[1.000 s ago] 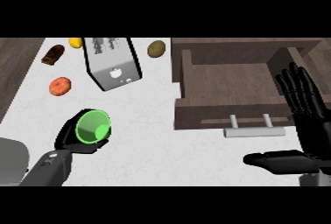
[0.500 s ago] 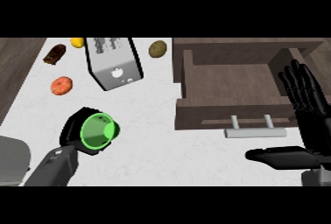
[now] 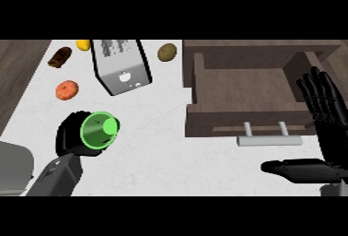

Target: Pick up the cup, place it into the drawer and close the drawer

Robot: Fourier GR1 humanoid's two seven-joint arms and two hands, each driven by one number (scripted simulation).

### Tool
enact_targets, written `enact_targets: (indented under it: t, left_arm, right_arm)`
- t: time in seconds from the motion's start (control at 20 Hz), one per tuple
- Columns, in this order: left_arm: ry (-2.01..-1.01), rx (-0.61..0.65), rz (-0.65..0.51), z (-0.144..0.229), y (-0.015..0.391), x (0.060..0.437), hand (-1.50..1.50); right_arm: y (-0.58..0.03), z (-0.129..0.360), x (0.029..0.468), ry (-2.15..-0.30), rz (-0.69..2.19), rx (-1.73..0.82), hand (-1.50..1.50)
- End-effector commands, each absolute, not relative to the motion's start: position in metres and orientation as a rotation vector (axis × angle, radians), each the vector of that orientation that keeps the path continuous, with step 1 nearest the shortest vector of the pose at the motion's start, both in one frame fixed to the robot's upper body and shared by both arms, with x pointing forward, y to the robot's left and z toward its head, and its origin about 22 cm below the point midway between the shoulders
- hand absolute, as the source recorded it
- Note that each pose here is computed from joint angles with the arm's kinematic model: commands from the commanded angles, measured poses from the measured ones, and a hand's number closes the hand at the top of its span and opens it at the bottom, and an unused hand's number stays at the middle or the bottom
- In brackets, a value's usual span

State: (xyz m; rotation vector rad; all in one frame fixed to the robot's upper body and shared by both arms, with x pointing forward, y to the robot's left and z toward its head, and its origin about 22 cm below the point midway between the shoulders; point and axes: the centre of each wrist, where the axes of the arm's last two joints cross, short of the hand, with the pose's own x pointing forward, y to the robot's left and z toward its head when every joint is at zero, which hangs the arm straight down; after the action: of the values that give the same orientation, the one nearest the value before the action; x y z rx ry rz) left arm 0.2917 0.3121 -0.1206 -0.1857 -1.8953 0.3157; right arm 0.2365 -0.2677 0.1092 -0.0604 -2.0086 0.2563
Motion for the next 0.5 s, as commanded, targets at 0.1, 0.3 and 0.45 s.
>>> enact_targets:
  t: [0.1,0.3,0.45]
  left_arm:
    - [-2.109,-0.333,0.303,-0.088,0.293,0.328,1.5]
    - [-2.097,-0.387,0.202,-0.062,0.266,0.347,1.5]
    - [-2.149,-0.354,0.114,-0.025,0.251,0.372,1.5]
  right_arm:
    - [-0.267,0.118,0.235,-2.002,0.248,-0.072,-1.5]
    - [-0.274,0.113,0.235,-2.002,0.217,-0.095,-1.5]
    - [-0.284,0.102,0.225,-1.996,0.247,-0.075,-1.5]
